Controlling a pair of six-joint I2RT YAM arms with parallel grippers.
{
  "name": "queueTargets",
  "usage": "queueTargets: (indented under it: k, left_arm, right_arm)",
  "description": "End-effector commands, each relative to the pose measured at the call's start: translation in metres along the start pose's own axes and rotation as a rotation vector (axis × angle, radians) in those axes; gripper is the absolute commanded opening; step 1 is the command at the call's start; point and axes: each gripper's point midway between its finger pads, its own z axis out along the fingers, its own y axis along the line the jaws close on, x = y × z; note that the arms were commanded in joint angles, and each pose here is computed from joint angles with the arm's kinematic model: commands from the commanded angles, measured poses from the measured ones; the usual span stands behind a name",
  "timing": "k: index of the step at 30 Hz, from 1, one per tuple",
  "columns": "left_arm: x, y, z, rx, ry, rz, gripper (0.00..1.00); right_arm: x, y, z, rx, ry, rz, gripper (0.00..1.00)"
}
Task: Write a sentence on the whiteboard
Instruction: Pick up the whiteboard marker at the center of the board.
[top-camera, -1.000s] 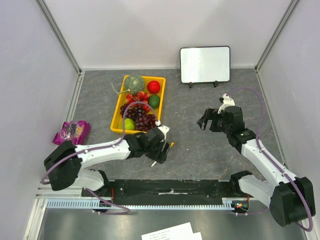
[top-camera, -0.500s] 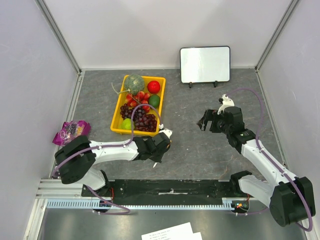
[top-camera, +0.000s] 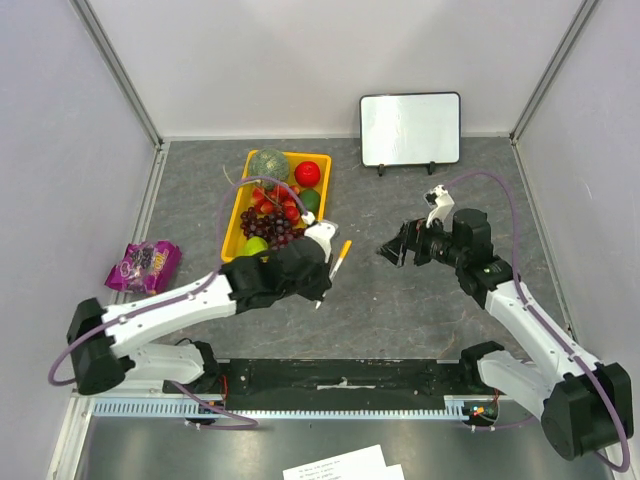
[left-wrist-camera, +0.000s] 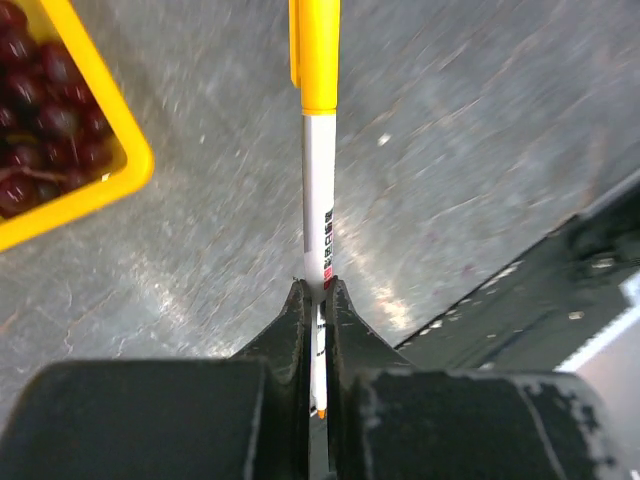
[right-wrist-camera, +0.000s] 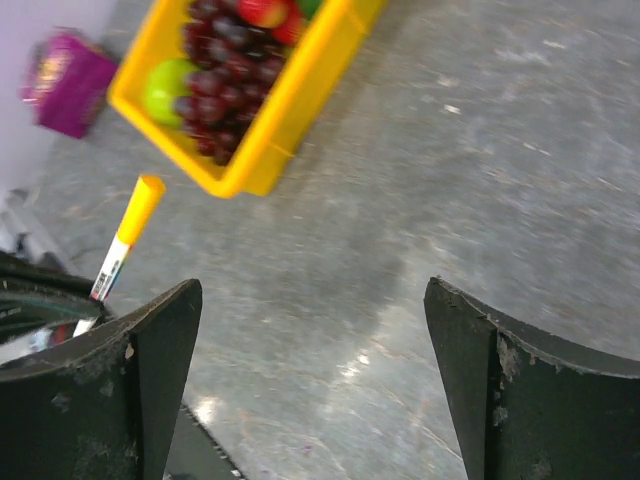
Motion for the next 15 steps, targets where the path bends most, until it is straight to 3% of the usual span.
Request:
queueTargets:
  k: [1, 10, 15]
  left_arm:
    - [-0.056, -0.018, -0.052, 0.097, -0.177, -0.087, 0.02]
    - [-0.108, -0.065, -0.124, 0.439, -0.431, -0.142, 0.02]
    - [-0.108, -0.073, -0.13, 0.496, -0.436, -0.139, 0.02]
  right_arm:
    - [-0.049, 0.082, -0.021, -0.329, -0.132, -0.046, 0.98]
    - [-0.071, 0.183, -0.064, -0.739, -0.249, -0.021, 0.93]
    - [-0.071, 0.195, -0.065, -0.798, -0.256, 0.022, 0.88]
